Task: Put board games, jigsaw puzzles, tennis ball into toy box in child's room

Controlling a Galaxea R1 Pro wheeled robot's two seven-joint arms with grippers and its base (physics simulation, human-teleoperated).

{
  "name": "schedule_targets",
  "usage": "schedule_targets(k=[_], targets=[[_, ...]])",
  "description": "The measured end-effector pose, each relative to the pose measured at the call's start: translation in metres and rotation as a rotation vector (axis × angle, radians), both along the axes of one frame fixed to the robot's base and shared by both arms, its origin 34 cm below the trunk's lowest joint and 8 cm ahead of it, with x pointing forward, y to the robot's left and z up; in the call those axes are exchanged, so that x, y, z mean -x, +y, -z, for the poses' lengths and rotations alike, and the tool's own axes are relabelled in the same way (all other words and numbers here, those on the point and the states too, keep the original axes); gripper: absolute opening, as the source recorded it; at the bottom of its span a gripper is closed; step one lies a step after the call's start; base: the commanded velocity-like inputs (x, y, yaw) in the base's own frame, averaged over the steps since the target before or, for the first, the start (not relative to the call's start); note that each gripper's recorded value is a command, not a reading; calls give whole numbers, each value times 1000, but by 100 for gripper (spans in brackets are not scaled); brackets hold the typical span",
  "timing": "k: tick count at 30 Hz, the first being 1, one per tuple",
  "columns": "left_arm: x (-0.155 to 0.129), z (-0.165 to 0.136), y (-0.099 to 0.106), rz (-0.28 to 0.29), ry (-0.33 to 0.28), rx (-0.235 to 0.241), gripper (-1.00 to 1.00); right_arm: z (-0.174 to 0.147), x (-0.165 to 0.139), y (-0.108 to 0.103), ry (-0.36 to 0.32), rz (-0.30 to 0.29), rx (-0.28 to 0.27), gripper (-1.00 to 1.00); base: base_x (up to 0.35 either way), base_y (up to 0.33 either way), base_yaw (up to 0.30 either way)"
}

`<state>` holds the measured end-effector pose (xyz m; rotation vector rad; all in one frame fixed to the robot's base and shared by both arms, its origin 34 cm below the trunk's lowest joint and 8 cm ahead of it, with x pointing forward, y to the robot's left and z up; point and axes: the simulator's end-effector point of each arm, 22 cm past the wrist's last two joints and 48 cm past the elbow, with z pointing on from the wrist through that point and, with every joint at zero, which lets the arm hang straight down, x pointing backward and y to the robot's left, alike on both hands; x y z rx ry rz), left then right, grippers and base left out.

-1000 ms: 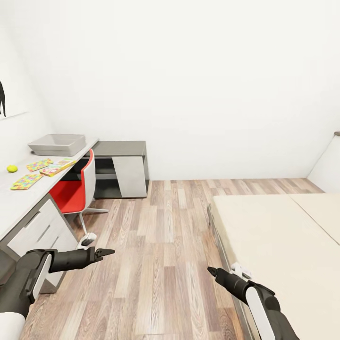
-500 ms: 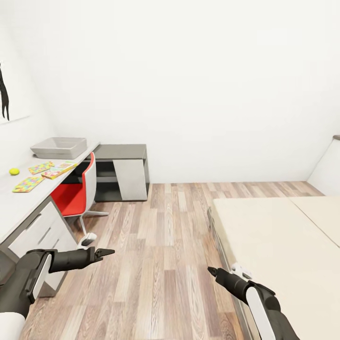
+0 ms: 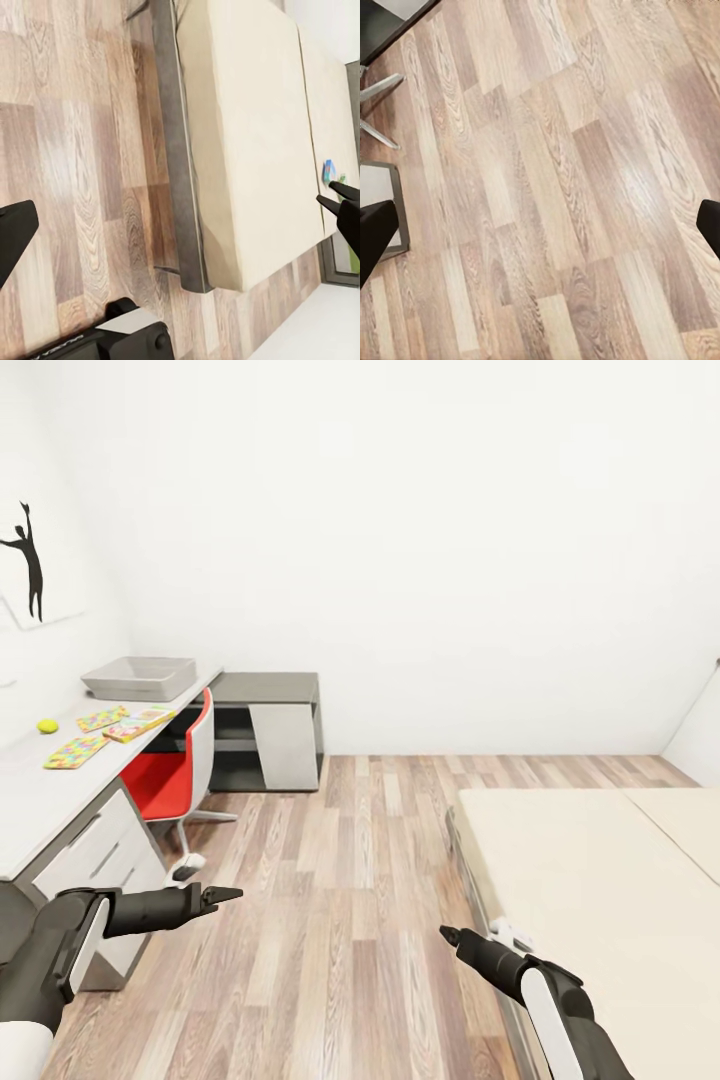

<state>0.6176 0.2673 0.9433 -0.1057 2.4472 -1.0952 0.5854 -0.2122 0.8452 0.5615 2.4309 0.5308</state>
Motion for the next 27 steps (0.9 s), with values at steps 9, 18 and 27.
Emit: schedule_targets(k=[9,18,27], targets=[[-1,-8,0,0,-15,0,100,-7,-2,0,-15,-1,0,100,0,0,102],[-2,-15,0,0,-29,0,100,-13,-4,0,-28,0,-1,100,-29,-66,128],[-2,-17,0,0,-33,0,100,-15,-5,-1,-32,4,-2,100,-8,-24,44]])
